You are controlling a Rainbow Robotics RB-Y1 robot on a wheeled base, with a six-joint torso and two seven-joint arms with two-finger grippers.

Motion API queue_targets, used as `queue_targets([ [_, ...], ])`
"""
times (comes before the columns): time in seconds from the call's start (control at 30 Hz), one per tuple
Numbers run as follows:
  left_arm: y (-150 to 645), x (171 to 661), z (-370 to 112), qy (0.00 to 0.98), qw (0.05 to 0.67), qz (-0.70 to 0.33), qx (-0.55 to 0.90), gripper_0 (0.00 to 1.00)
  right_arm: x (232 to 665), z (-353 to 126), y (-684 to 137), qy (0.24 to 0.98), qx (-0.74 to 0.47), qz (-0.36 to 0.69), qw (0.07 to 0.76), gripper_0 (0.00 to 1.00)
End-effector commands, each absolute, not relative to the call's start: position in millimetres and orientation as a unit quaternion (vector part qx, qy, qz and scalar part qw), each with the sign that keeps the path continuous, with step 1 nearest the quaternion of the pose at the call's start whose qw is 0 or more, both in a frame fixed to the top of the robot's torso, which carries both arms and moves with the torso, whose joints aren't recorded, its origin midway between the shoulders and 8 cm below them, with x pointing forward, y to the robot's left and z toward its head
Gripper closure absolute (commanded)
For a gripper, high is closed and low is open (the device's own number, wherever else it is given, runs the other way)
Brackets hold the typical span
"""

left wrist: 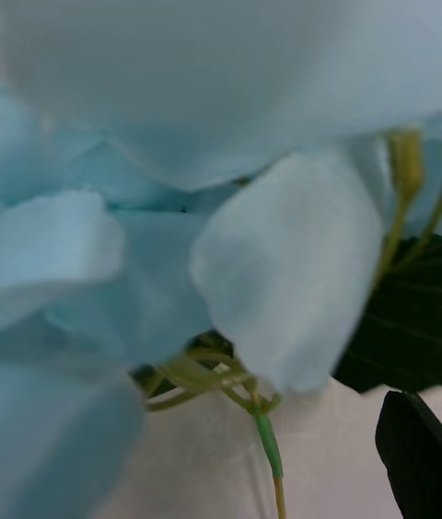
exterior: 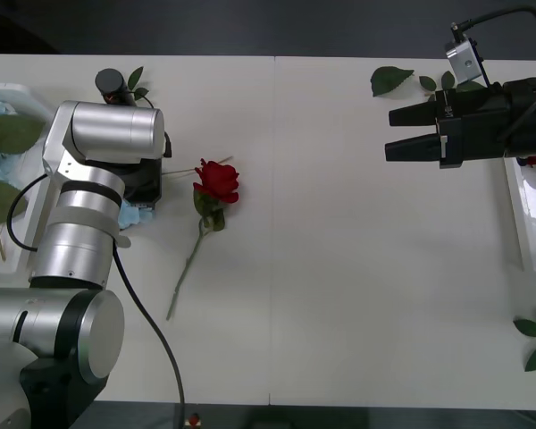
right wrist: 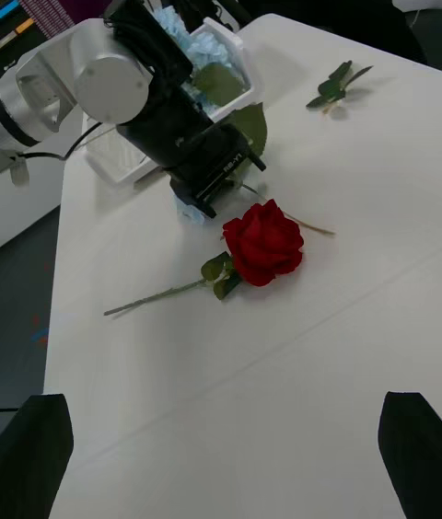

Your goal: Put the red flowers into the right box and the blue flowers into the left box

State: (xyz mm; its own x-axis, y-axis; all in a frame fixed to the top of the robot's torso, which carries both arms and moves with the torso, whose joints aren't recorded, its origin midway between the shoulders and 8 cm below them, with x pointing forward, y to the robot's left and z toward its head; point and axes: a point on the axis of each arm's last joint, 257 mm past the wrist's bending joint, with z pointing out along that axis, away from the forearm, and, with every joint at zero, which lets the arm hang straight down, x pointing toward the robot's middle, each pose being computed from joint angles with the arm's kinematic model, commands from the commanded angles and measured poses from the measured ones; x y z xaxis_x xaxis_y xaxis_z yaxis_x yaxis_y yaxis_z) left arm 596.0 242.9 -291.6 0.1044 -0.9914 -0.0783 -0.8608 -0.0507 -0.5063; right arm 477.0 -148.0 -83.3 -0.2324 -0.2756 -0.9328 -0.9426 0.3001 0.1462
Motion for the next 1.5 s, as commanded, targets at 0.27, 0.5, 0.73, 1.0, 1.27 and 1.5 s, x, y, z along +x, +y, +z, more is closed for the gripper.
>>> queue_targets([
  [0.27,279,600,-286,0.646,0.249,-0.144,-0.707,0.0,478,-67,-157,0.682,-0.451,0.378,0.434,0.03],
  [0.5,288,599,-292,0.648,0.256,-0.142,-0.703,0.0,478,-67,-157,0.682,-0.451,0.379,0.434,0.04],
  [0.73,294,594,-305,0.652,0.261,-0.138,-0.699,0.17,479,-66,-156,0.681,-0.449,0.38,0.436,0.03],
  [1.0,298,592,-308,0.658,0.264,-0.131,-0.693,0.99,479,-65,-156,0.681,-0.448,0.379,0.438,0.03],
  [1.27,296,589,-300,0.661,0.254,-0.129,-0.694,1.0,481,-64,-156,0.681,-0.446,0.378,0.441,0.03],
  [1.5,292,573,-244,0.663,0.21,-0.147,-0.704,1.0,482,-62,-155,0.68,-0.443,0.381,0.443,0.03],
])
